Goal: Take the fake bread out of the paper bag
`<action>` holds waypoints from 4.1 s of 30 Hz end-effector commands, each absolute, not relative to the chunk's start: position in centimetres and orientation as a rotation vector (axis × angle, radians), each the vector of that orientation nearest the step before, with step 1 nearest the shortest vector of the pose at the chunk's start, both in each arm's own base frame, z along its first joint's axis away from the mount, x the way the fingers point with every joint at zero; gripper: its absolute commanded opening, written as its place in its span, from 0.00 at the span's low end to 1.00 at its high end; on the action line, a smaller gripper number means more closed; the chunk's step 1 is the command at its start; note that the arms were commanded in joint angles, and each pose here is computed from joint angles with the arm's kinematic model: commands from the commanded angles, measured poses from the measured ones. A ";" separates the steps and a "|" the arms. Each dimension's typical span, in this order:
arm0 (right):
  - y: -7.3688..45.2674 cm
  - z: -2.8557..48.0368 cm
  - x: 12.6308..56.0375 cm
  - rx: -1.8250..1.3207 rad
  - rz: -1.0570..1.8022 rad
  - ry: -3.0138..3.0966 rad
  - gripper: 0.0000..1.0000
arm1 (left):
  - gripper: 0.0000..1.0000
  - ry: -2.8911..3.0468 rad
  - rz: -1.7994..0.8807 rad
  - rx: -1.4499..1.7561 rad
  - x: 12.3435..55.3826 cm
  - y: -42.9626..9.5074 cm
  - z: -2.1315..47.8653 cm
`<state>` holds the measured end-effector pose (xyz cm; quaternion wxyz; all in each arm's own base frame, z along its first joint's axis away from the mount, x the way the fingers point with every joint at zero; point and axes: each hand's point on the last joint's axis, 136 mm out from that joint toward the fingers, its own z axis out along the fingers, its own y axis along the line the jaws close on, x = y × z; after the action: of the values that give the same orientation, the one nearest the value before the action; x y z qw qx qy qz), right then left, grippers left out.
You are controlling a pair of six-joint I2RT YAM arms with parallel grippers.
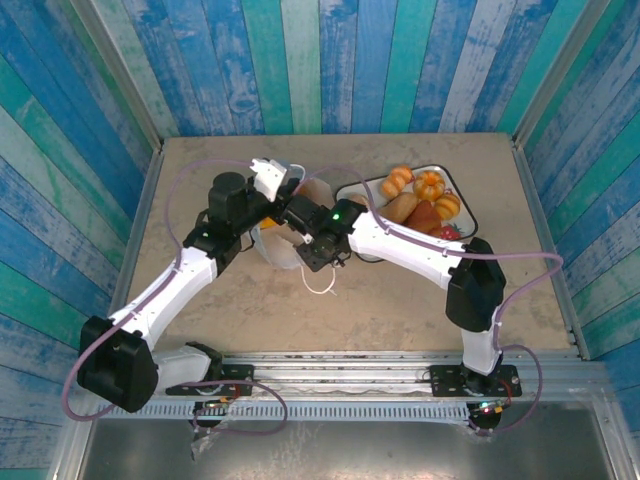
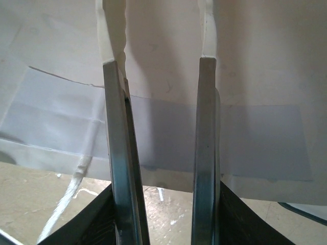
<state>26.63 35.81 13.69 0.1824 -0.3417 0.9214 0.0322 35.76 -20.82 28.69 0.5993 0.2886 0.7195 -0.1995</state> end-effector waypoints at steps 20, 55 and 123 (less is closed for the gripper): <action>35.5 13.2 27.6 -0.937 0.074 2.558 0.44 | 0.03 1.568 -0.518 0.705 33.7 -21.8 32.0; 36.1 17.6 35.2 -0.625 0.148 2.452 0.51 | 0.04 1.675 -0.539 0.724 34.6 -22.4 29.8; 36.1 16.2 36.0 -0.864 0.120 2.450 0.01 | 0.02 1.702 -0.381 0.474 37.2 -19.0 30.8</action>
<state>36.59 36.82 14.06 0.2499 -0.3287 0.9095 0.0473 36.14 -20.80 28.90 0.5790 0.2617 0.7463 -0.1984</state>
